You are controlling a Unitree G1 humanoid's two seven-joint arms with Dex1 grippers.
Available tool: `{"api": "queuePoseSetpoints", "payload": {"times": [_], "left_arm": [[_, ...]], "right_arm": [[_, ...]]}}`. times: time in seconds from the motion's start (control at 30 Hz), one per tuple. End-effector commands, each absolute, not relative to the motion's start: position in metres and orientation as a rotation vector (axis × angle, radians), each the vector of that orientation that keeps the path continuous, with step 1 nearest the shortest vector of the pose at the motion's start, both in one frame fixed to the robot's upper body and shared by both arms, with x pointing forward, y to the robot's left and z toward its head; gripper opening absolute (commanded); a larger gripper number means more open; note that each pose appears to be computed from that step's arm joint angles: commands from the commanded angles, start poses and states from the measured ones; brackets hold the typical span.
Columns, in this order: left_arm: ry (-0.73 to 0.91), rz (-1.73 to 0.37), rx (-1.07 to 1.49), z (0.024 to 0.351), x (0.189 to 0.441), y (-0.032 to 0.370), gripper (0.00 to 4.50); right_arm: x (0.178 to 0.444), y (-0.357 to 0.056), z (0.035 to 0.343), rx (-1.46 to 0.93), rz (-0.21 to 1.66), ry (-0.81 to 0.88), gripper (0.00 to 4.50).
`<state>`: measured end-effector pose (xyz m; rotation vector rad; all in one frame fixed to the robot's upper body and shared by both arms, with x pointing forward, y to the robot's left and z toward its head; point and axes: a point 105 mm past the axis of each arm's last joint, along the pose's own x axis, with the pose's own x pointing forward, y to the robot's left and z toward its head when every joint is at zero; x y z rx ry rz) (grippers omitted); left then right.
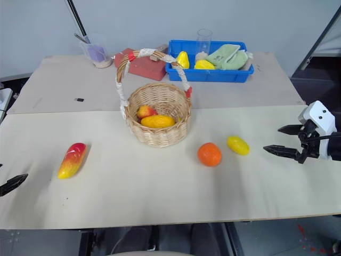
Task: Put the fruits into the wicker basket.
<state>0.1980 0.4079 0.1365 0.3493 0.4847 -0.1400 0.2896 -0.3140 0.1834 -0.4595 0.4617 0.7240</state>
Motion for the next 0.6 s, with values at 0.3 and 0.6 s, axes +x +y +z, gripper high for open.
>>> {"api": "queuePoseSetpoints", "payload": {"times": [0.3,0.6], "left_arm": [[0.347,-0.161,0.400,0.161,0.205,0.402,4.50],[0.319,-0.170,0.374,0.167,0.204,0.403,4.50]], "right_arm": [[0.294,-0.315,0.189,-0.531,0.699,0.413,4.49],[0.299,-0.311,0.189,-0.572,0.693,0.345,4.49]]}}
